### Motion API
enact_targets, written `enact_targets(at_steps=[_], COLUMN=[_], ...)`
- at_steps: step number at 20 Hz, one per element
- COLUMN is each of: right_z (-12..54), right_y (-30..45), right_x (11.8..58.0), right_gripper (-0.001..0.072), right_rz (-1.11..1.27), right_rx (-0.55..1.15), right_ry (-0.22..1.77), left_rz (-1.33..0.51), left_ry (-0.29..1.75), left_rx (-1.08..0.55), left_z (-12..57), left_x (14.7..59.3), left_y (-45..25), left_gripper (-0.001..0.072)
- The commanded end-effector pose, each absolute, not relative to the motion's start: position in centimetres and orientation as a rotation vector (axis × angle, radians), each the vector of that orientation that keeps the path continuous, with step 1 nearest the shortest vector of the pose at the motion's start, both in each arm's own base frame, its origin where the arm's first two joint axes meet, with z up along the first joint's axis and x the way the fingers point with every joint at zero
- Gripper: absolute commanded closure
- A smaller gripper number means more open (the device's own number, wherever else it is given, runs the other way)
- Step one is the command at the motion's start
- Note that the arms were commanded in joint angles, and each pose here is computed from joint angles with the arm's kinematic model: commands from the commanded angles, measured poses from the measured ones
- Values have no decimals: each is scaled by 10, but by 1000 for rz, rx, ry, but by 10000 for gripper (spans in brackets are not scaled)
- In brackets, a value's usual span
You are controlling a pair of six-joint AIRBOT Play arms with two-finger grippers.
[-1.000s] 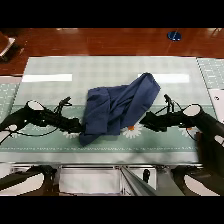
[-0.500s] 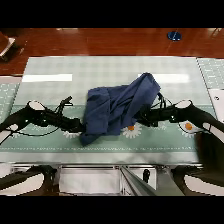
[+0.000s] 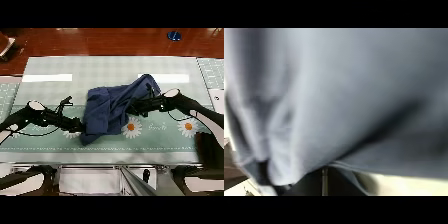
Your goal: Fold the shirts.
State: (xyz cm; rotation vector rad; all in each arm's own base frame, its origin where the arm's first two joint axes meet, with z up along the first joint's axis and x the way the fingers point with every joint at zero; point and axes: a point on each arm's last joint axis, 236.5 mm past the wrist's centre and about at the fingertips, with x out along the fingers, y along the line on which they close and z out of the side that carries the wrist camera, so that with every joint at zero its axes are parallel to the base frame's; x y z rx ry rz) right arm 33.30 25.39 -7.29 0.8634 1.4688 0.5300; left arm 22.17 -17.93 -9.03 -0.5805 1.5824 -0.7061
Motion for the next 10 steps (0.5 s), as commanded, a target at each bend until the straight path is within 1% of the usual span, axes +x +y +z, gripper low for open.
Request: enact_targets(at_steps=[1,3,4,5,7,8,10], right_z=[-49,-22,2,35,119,166,254], right_y=[263,255,247,236,212,200,179], right_x=[339,351,364,382,413,421,419], right_gripper=[692,692,693,693,693,693,693], right_rz=[642,667,671,668,650,640,610], right_rx=[773,706,659,609,512,457,330], right_ry=[1462,1434,1384,1307,1108,1004,807], left_rz=[-703,-698,-702,-719,-762,-779,-822], left_ry=[1573,1499,1425,1310,1017,869,594], left_rx=[-582,-599,-633,-691,-778,-782,-722], left_z=[-89,-73,-52,-16,79,130,237], left_x=[225,249,272,301,357,376,391], left_y=[-178,-172,-169,-165,-151,-142,-127], left_gripper=[689,689,689,689,689,690,690])
